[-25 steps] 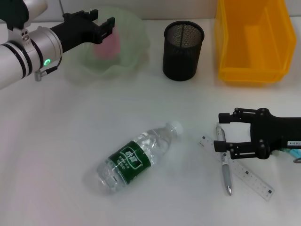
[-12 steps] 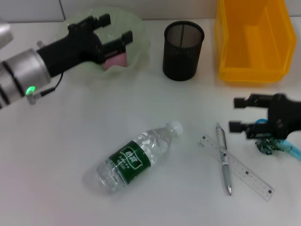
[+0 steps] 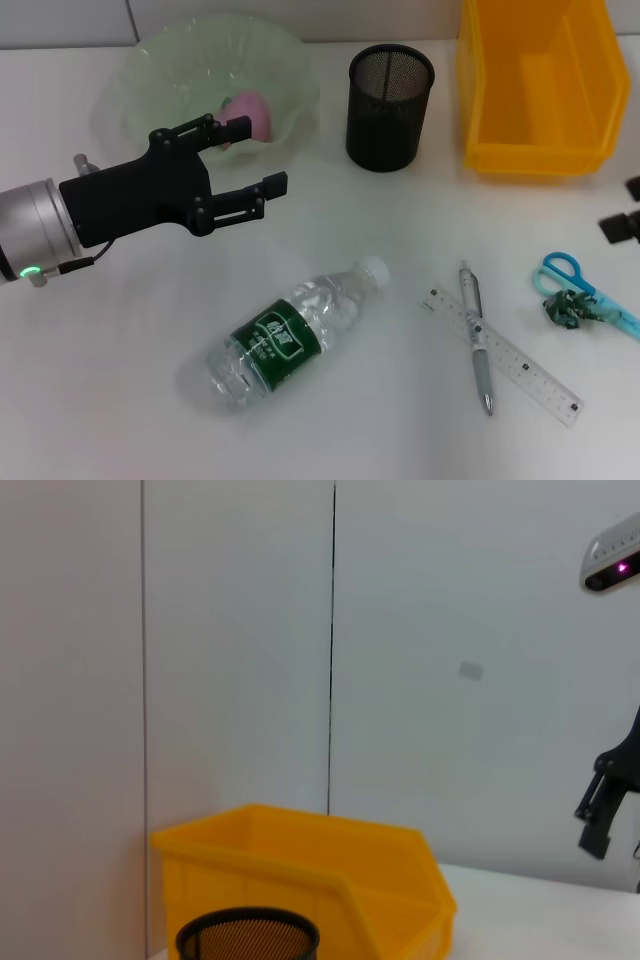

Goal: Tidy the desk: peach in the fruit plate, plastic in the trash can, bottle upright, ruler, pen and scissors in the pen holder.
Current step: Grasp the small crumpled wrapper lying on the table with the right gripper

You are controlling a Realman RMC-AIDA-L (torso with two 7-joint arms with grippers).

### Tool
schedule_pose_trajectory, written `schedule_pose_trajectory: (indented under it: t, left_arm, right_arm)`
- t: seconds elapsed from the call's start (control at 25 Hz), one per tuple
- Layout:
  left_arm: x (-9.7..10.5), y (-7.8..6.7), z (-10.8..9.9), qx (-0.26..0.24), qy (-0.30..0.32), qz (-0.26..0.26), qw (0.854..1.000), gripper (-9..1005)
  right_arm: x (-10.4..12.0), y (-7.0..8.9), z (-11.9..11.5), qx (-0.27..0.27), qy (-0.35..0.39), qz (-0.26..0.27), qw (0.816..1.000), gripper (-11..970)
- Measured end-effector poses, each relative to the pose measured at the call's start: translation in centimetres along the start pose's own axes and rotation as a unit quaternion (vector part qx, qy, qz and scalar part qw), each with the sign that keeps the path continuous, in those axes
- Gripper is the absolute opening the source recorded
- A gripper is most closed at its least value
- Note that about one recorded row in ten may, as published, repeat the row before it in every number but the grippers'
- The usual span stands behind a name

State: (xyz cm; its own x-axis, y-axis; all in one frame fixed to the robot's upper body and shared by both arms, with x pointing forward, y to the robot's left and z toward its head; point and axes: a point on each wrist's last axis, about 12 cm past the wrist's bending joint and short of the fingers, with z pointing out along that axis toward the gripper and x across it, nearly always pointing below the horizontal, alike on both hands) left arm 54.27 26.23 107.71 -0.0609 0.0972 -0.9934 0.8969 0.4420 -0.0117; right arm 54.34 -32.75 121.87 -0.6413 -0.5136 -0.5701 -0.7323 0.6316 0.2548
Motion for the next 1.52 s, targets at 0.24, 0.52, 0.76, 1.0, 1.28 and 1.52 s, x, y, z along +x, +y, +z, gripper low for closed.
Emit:
schedule_pose_trajectory:
  t: [0.24, 0.52, 0.76, 1.0, 1.28, 1.52]
  left_arm:
    - [0.2, 0.2, 0.4, -0.009, 0.008, -0.003, 1.0, 807]
    - [0.3, 0.2, 0.4, -0.01, 0.009, -0.004, 1.0, 806]
    - [0.4, 0.2, 0.5, -0.014, 0.012, -0.005, 1.0, 806]
    - [0.5, 0.1, 0.5, -0.014, 0.012, -0.007, 1.0, 805]
    - [0.6, 0.1, 0.4, -0.015, 0.013, -0.008, 1.0, 805]
    - [0.7, 0.0, 0.3, -0.015, 0.014, -0.006, 1.0, 804]
  right_arm:
    - [-1.4, 2.2, 2.4, 0.012, 0.132, -0.11, 0.985, 814]
    - [-0.7, 2.5, 6.0, 0.015, 0.197, -0.199, 0.96, 813]
    - [-0.2, 1.3, 8.3, 0.032, 0.205, -0.205, 0.957, 813]
    - [-0.2, 1.2, 10.1, 0.037, 0.211, -0.211, 0.954, 798]
    - [-0.1, 1.3, 11.9, 0.032, 0.225, -0.212, 0.95, 777]
    - [-0.2, 1.2, 12.5, 0.037, 0.225, -0.206, 0.952, 690]
